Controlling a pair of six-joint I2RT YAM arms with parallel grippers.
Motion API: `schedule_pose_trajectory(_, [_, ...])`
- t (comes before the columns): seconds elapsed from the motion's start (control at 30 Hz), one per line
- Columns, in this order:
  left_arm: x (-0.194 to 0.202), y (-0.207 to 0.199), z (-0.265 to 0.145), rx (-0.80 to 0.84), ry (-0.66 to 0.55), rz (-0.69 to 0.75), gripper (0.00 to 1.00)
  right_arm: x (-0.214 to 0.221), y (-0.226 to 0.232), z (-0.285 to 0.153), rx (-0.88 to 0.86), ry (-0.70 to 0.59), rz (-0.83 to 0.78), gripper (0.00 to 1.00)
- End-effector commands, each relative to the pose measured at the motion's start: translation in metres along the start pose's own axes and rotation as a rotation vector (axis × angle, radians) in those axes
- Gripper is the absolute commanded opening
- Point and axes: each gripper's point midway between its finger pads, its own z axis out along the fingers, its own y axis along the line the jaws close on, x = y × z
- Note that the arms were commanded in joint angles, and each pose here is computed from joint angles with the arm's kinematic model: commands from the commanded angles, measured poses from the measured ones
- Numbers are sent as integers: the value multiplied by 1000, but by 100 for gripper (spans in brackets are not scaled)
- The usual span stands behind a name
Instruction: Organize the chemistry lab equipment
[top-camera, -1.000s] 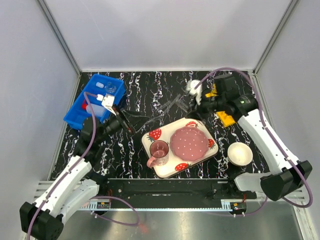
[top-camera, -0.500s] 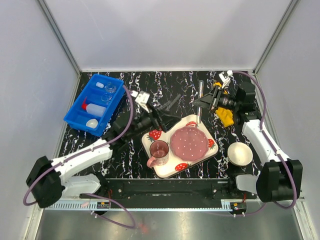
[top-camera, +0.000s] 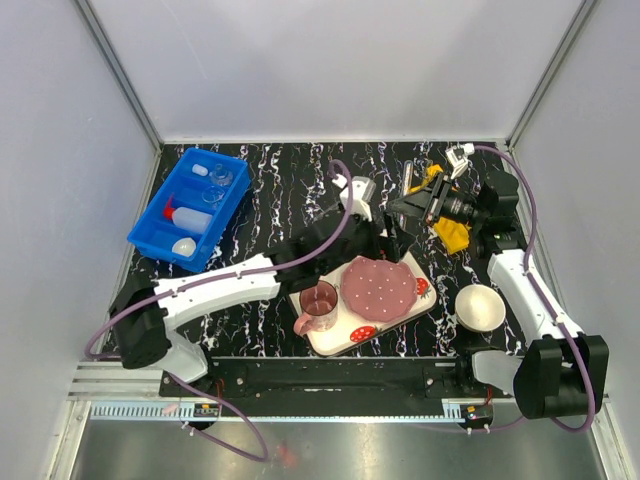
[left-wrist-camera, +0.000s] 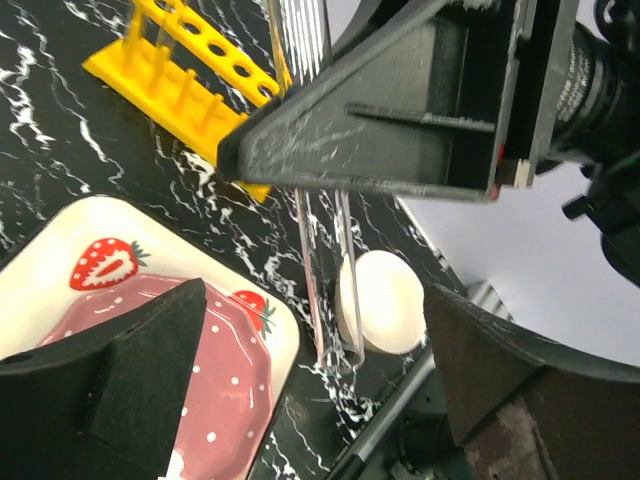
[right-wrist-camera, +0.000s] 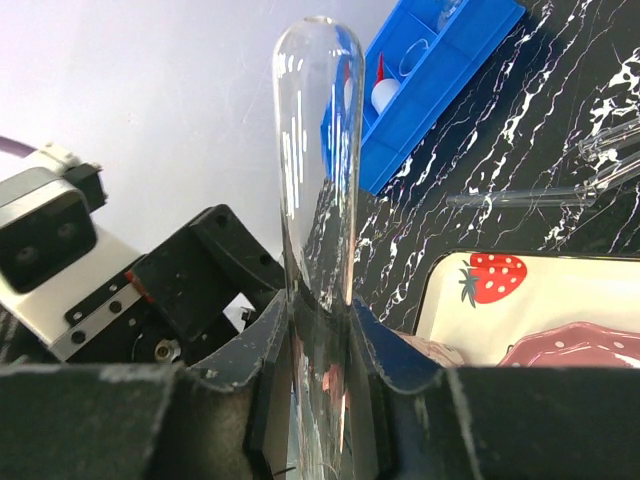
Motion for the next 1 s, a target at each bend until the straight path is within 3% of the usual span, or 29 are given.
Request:
schedule_pose_trajectory(0.0, [-16,17,5,-209,-34,91,89,-7,9,-3,-14,-36,-35,27])
schedule_pose_trajectory(0.17, [-16,9,18,-220,-16,145,75,-6,7,-4,-4,-38,-29,27])
schedule_pose_trajectory(0.3, [-15,10,20,-271,11,204,60,-6,5,-5,8,-42,-38,27])
schedule_pose_trajectory(0.47, [-14,4,21,-273,41,253,33,-6,1,-5,24,-47,-32,27])
schedule_pose_trajectory(0.57, [-10,0,20,-239,69,276,25,-5,1,-5,22,-45,-39,28])
schedule_pose_trajectory(0.8, [-8,-3,12,-148,52,301,22,-1,12,-9,-12,-25,-112,39])
schedule_pose_trajectory(0.97, [-14,-21,-4,29,-4,322,21,5,24,-14,-42,24,-188,68])
